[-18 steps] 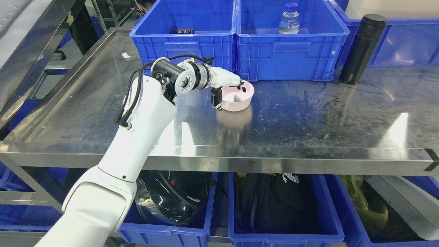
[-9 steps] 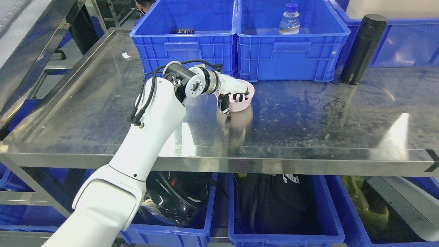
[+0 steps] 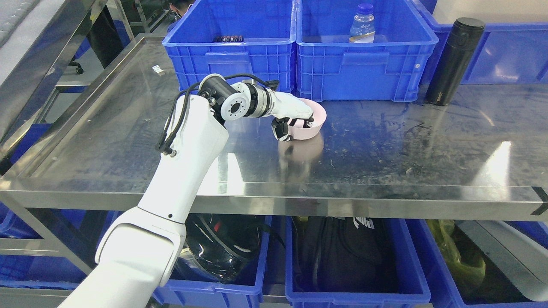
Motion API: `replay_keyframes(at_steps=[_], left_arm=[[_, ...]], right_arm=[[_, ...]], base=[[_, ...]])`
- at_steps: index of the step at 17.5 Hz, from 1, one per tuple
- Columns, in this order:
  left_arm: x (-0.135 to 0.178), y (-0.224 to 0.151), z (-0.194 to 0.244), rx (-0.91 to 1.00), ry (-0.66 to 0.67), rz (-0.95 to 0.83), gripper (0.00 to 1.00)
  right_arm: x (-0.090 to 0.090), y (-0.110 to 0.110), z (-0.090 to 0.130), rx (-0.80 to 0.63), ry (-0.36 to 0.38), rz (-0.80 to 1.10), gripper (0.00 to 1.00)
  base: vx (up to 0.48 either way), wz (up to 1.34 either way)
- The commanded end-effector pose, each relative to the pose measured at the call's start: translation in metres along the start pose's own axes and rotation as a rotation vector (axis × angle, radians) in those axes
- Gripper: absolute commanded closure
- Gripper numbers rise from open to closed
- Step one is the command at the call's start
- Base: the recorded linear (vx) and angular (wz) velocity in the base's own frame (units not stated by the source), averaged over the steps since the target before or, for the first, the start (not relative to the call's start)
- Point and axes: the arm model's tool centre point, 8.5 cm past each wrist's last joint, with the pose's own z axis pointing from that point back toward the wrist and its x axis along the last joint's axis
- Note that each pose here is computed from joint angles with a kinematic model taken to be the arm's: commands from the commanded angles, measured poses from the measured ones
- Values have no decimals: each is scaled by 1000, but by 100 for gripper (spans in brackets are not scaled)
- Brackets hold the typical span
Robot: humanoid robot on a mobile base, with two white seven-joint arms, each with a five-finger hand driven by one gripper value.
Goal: Stack pink IKEA bowl on shelf middle layer
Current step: 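Lift the pink bowl off the table with the left hand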
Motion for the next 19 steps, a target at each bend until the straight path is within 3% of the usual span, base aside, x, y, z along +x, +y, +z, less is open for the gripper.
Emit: replay_keyframes(at_steps=[1,5,9,12,16,19], left_arm=[[-47,16,64,265,-1,101,100],[-48,28,101,442,-57,72,100],[-19,29,127,591,-155,-22,100],[4,3,130,663,-249,-78,100],[7,-35,123,692,-268,8,99],[13,-40,122,695,-288,12,99]], right_arm=[[3,-11,0,-19,-13,1,0],[3,-11,0,-19,-13,1,0],[3,-11,0,-19,-13,1,0],[3,-11,0,-19,-13,1,0],[2,-11,0,-18,-12,1,0],[3,-11,0,-19,-13,1,0]], base=[[0,0],[0,0],[0,0],[0,0],[1,3],[3,59]])
